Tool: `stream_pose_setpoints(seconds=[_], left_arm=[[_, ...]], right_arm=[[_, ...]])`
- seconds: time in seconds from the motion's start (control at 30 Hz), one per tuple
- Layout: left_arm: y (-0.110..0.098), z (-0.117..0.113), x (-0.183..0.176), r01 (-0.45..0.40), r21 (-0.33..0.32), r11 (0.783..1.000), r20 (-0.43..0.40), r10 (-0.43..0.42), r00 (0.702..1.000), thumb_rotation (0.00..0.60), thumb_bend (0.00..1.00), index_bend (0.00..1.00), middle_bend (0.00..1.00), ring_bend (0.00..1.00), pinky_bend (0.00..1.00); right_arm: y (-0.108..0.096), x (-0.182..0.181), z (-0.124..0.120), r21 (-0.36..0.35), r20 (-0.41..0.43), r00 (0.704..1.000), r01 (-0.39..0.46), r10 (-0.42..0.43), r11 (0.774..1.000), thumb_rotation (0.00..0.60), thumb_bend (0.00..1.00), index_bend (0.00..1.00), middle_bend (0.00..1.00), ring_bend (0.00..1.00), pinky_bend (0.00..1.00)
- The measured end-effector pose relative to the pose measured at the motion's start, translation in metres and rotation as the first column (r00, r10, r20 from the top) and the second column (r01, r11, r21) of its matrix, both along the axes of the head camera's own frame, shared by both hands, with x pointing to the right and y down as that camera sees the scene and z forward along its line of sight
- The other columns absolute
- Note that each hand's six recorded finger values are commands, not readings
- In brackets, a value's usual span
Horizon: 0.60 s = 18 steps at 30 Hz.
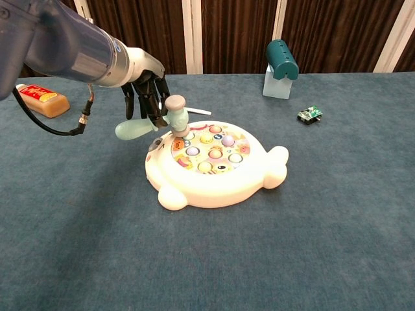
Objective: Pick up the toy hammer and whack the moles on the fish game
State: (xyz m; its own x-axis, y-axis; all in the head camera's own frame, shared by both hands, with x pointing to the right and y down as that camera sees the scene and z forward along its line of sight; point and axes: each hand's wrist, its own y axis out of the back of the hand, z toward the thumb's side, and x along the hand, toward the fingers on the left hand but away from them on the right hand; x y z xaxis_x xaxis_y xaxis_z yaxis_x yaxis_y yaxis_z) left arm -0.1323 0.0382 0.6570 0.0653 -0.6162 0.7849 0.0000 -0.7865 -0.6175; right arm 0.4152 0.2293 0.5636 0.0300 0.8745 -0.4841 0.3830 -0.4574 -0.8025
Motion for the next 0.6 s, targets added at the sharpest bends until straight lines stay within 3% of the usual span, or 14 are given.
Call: stream_pose_setpoints(seconds=[0.37, 0.6], left_arm=[[-0.004, -0.021, 0.015, -0.008, 0.037, 0.999, -0.077, 0.01, 0.997, 0.6, 0.65, 0.68, 0.57, 0.41, 0.51], [0.0, -0.025, 0.025, -0.025, 0.029, 0.999, -0.081, 0.027, 0.996, 0.6, 0.65, 0.68, 0.57, 0.41, 0.51]], right_arm=[[0.0, -0.001, 0.0, 0.001, 0.004, 1.0, 0.001, -0.001, 1.0, 0.6, 0.24, 0.0, 0.0, 0.0, 0.0], [0.0, -0.002, -0.001, 0.004, 0.009, 1.0, 0.003, -0.003, 1.0, 0.6, 0.24, 0.0, 0.0, 0.0, 0.0]])
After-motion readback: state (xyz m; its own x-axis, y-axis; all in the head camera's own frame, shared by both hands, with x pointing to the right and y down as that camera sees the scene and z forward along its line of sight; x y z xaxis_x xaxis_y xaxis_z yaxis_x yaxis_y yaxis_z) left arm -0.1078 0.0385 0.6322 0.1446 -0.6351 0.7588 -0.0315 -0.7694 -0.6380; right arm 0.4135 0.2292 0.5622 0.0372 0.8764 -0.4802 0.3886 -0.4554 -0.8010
